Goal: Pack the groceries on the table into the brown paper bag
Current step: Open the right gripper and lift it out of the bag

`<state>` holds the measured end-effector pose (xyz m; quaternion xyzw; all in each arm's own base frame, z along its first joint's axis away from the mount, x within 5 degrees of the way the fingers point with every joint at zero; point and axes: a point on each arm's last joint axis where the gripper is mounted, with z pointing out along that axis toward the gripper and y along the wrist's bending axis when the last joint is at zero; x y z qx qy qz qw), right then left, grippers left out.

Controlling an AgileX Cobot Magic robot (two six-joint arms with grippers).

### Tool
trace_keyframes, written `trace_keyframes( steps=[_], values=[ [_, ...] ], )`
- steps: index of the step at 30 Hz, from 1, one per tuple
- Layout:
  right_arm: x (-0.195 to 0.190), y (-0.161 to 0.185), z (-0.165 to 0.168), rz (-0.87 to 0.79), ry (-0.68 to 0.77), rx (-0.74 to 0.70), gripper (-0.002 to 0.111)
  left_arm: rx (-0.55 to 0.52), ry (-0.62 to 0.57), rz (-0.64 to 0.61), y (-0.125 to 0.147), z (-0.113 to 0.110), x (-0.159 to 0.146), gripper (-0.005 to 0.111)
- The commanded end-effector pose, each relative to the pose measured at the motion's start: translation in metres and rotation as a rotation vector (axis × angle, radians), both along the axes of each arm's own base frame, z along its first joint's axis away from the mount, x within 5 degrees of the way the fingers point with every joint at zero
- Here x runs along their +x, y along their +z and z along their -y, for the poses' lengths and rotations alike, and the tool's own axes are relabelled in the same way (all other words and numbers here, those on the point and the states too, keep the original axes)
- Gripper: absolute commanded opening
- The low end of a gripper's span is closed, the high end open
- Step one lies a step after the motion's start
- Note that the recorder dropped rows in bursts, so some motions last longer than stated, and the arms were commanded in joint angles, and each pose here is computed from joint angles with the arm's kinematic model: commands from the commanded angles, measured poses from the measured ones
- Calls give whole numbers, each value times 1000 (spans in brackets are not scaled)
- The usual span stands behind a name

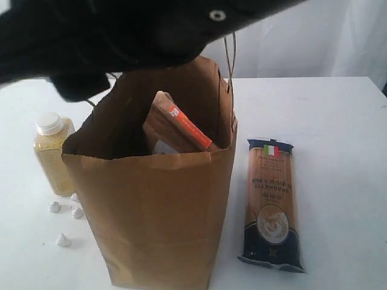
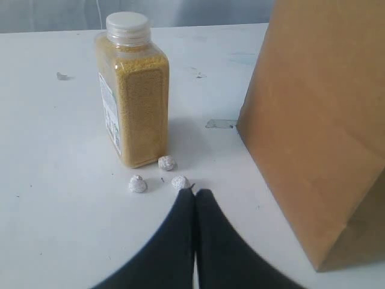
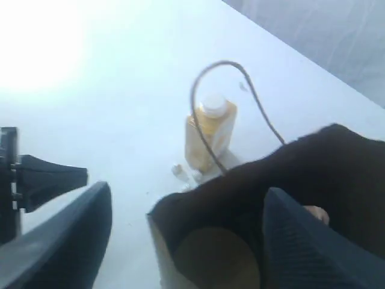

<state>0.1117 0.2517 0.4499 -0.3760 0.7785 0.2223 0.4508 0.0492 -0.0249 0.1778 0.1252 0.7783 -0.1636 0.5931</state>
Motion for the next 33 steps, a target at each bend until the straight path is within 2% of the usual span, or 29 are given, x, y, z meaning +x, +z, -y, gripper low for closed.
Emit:
trace_keyframes(
  steps=[1,6,16,21,25,33],
  values=[
    [-20,12,5,23,72,40,65,-6,0,-7,-2,0,0,0],
    [-42,4,10,10,145,40,64,-6,0,-7,-2,0,0,0],
    [-87,-32,25,-52,207,78,48,-6,0,-7,-2,0,0,0],
    [-100,-62,31,-106,245,52,34,-6,0,-7,-2,0,0,0],
    [-100,-84,41,-187,203,52,25,-6,0,-7,-2,0,0,0],
    [-92,-137,79,-312,-1,-70,25,-6,0,-7,-2,0,0,0]
  ],
)
